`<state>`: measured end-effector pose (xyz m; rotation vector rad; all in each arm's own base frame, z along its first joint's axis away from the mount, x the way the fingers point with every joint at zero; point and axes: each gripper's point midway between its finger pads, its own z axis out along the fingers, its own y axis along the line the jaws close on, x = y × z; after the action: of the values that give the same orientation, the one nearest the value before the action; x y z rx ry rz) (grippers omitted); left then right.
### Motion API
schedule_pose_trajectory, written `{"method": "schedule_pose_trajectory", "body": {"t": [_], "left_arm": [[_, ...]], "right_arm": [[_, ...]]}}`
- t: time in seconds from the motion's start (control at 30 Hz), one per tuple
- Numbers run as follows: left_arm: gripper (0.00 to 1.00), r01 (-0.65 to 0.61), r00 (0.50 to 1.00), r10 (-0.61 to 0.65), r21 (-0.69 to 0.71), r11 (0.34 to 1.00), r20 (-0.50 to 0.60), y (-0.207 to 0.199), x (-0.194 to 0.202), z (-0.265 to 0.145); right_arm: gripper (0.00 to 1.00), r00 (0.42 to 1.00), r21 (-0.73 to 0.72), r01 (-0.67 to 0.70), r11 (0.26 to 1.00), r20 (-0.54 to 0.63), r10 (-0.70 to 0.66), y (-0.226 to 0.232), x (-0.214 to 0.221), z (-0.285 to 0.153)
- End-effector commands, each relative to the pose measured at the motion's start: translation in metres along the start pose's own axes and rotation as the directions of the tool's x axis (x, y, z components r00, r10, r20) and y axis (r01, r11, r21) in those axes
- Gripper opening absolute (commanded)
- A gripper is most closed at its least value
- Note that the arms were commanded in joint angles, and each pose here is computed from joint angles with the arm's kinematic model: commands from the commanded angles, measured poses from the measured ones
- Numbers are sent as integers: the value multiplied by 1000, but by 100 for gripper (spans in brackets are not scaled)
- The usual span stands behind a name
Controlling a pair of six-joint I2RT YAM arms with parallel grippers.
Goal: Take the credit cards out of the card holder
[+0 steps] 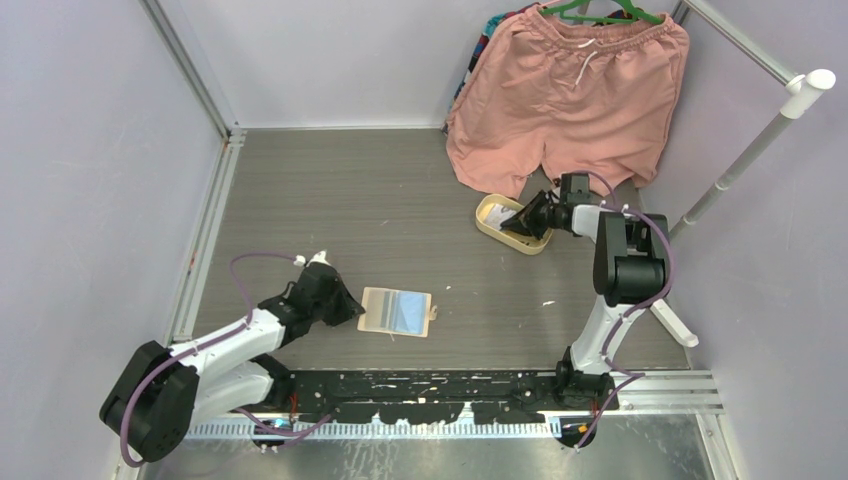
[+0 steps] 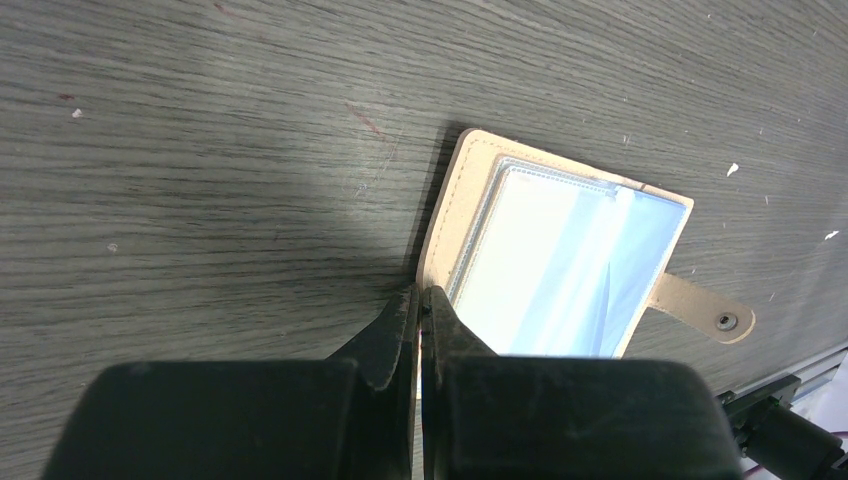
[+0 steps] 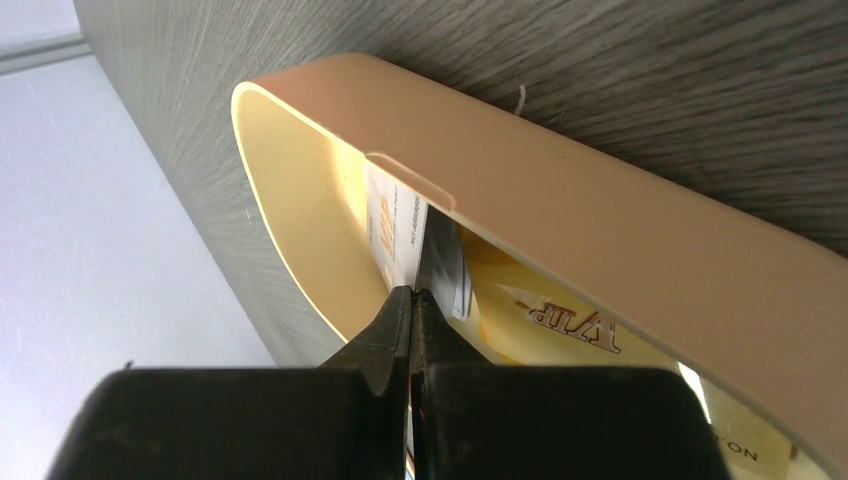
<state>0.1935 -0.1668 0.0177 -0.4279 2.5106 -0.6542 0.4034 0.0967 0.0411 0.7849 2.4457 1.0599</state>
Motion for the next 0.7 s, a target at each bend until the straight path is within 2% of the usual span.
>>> {"method": "schedule_pose_trajectory", "body": {"t": [0.0,0.1,0.2,0.3,0.53,0.67], "left_arm": [[0,-33,998,26,-123,992,-58,33,17,-2],[0,-32,998,26,-121,992,-57,32,16,-2],[0,-32,998,25,-119,992,-57,31,16,-1],[0,-31,998,25,-114,993,-56,31,16,-2],[0,-27,998,22,-98,995,-52,28,16,-4],[0,-18,999,15,-80,997,-42,23,13,-4]], "right_arm": [[1,999,1,43,999,9,-43,7,-6,3],[3,999,11,48,999,13,-48,8,-7,1],[26,998,14,61,998,21,-61,15,-11,-4],[40,995,23,88,996,40,-89,25,-15,-13],[54,975,105,188,976,96,-199,54,-24,-44],[59,935,131,304,944,149,-322,93,-15,-72]]}}
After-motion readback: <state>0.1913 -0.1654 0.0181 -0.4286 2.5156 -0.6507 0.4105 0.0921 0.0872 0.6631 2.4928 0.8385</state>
